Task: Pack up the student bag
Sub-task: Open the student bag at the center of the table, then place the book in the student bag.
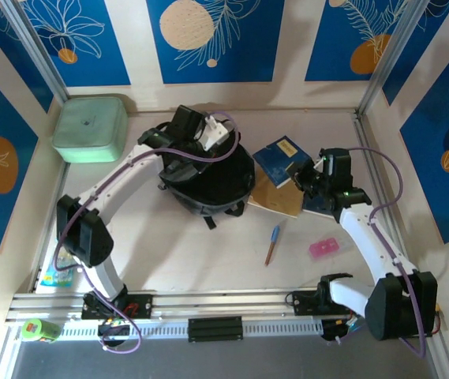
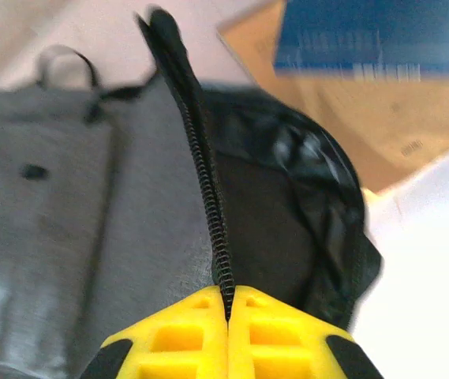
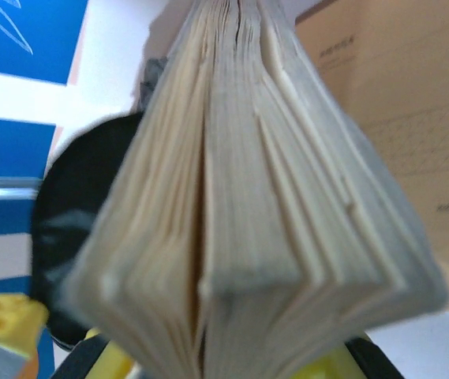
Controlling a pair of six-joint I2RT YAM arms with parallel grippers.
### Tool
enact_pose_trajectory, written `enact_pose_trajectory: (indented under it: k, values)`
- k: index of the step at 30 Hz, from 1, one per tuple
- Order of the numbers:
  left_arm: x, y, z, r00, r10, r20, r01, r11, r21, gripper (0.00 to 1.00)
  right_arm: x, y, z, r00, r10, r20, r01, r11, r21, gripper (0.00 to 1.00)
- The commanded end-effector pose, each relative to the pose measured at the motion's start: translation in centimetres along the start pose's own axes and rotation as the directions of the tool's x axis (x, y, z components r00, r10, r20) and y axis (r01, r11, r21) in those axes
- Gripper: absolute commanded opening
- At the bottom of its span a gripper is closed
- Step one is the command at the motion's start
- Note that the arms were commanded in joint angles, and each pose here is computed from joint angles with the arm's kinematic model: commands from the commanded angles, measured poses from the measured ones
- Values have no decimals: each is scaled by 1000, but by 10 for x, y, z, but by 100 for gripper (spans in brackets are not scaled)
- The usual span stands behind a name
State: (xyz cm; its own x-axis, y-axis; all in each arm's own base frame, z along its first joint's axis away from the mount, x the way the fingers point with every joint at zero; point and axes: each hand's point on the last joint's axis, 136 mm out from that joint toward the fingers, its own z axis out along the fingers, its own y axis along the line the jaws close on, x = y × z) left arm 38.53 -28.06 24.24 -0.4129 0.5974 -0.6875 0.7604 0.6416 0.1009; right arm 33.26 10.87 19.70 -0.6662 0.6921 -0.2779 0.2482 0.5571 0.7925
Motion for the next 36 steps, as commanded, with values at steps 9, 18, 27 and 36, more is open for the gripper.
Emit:
enact_pose_trajectory:
  k: [9,18,27,36]
  values:
    - [-47,23,-30,965,-38,258,70,990,-119,0,69,46,39,976,-61,-207,40,994,-105,4]
    - [-55,3,-43,945,-40,325,49,999,-22,0,73,90,110,968,-52,-244,9,985,-175,3]
    - [-69,-17,-66,906,-23,424,-7,998,70,0,65,104,165,965,47,-258,-92,982,-165,3]
    - [-67,-21,-62,903,-38,427,-3,996,93,0,89,128,213,957,8,-289,-84,964,-251,4]
